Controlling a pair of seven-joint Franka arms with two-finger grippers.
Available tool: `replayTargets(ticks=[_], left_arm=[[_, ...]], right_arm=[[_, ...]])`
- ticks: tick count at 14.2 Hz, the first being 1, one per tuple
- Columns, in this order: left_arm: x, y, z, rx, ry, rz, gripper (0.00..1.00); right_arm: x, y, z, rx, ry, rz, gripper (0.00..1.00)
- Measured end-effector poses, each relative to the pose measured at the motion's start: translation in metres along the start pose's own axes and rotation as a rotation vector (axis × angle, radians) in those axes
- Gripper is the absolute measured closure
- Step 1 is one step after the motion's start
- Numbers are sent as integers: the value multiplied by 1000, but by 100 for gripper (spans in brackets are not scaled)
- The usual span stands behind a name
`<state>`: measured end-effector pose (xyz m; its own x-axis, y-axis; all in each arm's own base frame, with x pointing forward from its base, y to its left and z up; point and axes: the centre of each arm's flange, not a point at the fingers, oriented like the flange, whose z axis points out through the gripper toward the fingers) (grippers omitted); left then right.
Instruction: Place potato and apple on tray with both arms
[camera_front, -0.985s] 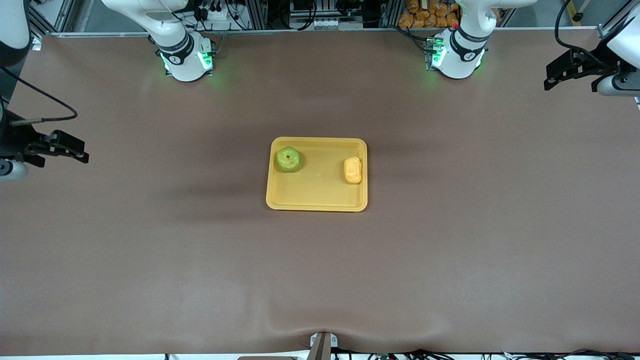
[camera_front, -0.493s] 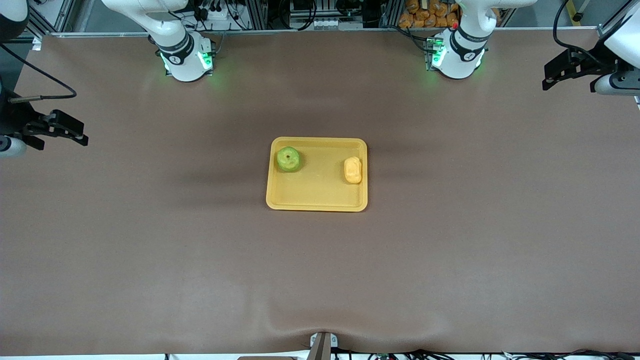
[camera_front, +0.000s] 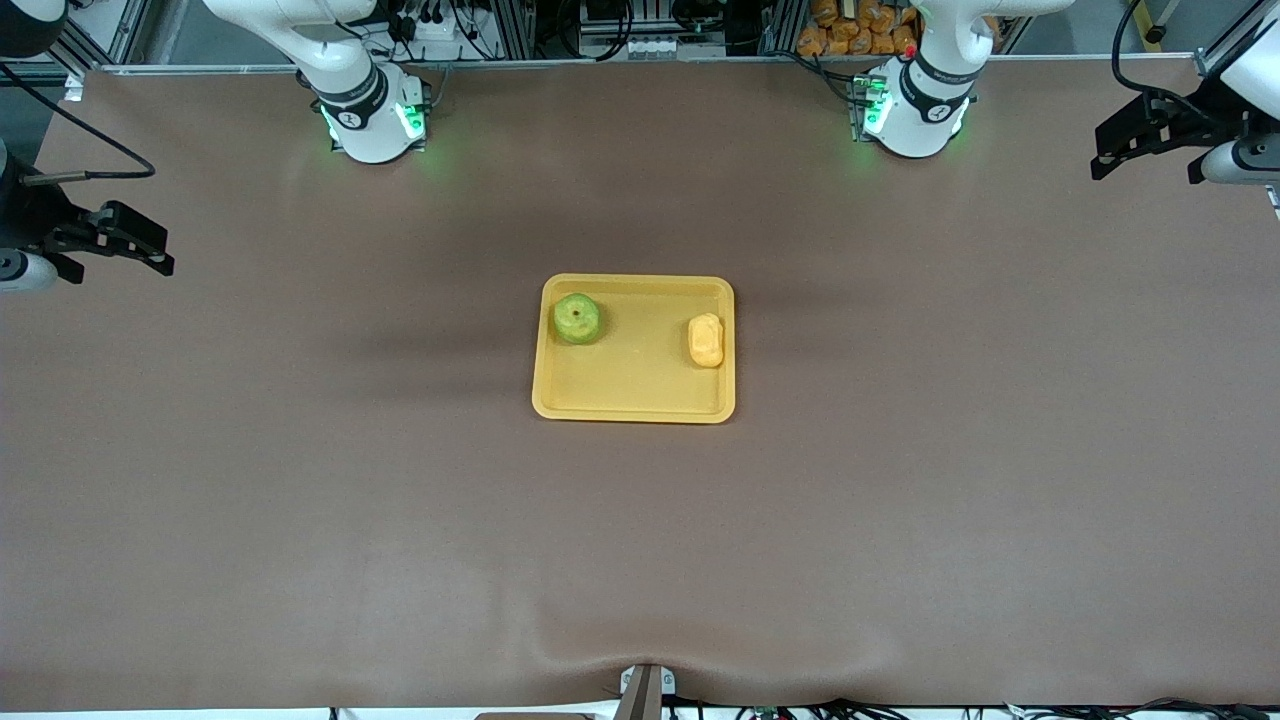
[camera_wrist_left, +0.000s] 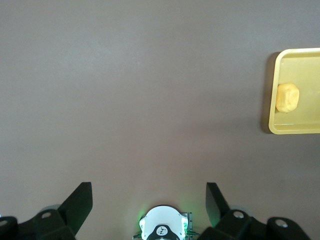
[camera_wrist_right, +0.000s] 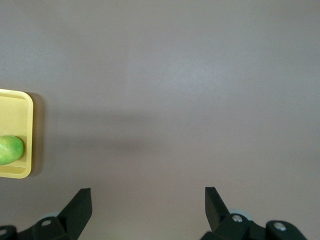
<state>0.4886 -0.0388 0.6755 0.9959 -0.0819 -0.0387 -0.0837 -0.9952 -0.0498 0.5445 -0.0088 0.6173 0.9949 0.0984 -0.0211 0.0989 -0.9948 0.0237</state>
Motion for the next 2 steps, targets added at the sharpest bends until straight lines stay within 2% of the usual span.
replayTargets(ticks=[2], left_arm=[[0,0,0,0,-1,0,0]], right_arm=[[0,0,0,-3,0,0,0]])
